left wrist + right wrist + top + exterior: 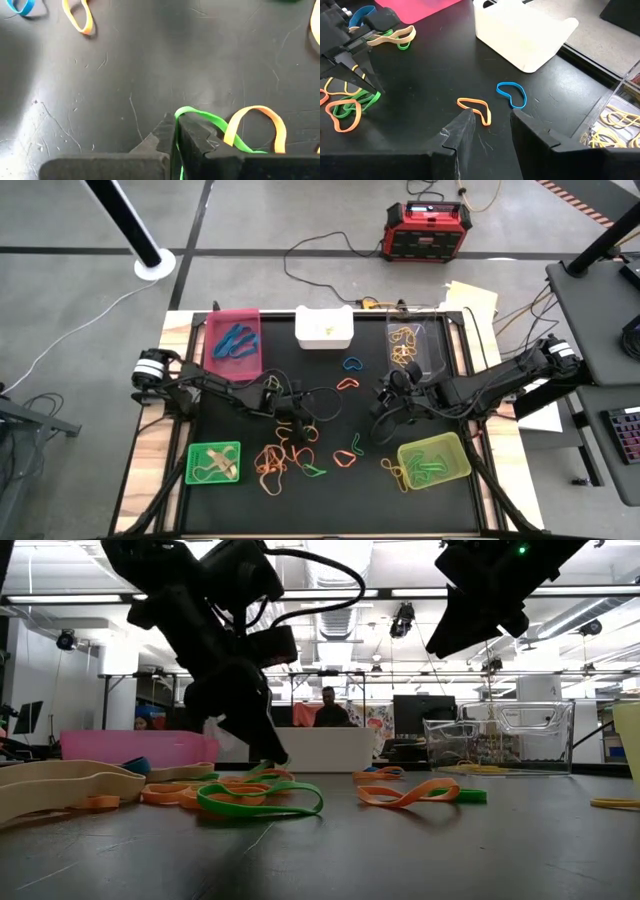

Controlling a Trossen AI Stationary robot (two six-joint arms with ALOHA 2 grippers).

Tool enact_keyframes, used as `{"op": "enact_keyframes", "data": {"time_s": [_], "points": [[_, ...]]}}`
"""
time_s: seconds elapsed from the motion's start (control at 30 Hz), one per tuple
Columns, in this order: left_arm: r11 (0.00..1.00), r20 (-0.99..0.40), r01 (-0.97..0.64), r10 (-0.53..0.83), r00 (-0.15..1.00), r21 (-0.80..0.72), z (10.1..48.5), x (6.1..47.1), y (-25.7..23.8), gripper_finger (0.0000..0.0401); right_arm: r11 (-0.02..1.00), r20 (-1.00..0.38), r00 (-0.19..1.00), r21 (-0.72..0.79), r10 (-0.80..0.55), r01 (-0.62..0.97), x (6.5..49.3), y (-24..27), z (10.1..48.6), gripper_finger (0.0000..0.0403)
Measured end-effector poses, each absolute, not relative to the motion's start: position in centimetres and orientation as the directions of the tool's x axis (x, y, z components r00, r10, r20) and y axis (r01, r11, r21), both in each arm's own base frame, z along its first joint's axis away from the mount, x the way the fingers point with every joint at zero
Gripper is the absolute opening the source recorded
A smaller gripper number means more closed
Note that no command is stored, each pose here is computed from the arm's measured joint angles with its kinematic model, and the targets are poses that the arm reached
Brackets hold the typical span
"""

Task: Sort rubber bands into baskets
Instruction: Put the green rubber band into the yellow bin

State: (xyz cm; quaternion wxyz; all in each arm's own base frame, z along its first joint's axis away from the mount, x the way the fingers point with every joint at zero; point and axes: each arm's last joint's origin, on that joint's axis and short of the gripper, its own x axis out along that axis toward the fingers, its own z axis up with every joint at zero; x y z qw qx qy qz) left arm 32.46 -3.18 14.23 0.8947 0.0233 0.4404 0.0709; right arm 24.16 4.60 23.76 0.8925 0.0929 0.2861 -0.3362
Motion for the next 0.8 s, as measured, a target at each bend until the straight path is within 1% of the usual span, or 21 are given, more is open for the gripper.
{"op": "enact_keyframes", "data": {"time_s": [0.13, 0.2, 0.37, 0.47, 0.6, 0.73, 0.8], "points": [[0.989, -0.766, -0.100, 0.146, 0.626, 0.107, 15.1, 32.7, -3.2, 0.0000, 0.770, -0.564, 0.628, -0.021, -0.536, 0.638, 24.3, 5.0, 23.5, 0.0118], [0.989, -0.750, -0.098, 0.149, 0.645, 0.112, 15.8, 32.8, -3.3, 0.0000, 0.798, -0.549, 0.660, -0.022, -0.513, 0.602, 24.5, 5.5, 23.0, 0.0120], [0.990, -0.669, -0.083, 0.140, 0.730, 0.116, 18.6, 33.1, -3.3, 0.0000, 0.901, -0.502, 0.780, 0.002, -0.374, 0.433, 26.0, 6.7, 21.3, 0.0134], [0.990, -0.622, -0.075, 0.136, 0.771, 0.124, 20.3, 32.9, -3.3, 0.0000, 0.941, -0.468, 0.834, 0.014, -0.291, 0.337, 27.1, 7.2, 20.3, 0.0150], [0.990, -0.545, -0.074, 0.128, 0.829, 0.120, 22.8, 32.2, -3.2, 0.0000, 0.963, -0.404, 0.879, -0.024, -0.255, 0.269, 28.7, 7.7, 19.5, 0.0177], [0.992, -0.469, -0.080, 0.118, 0.875, 0.102, 24.8, 31.4, -3.3, 0.0000, 0.981, -0.325, 0.926, -0.015, -0.190, 0.196, 30.2, 7.7, 19.0, 0.0204], [0.992, -0.440, -0.080, 0.114, 0.891, 0.095, 25.6, 31.1, -3.3, 0.0000, 0.980, -0.273, 0.941, -0.024, -0.197, 0.198, 30.9, 7.5, 18.8, 0.0214]]}}
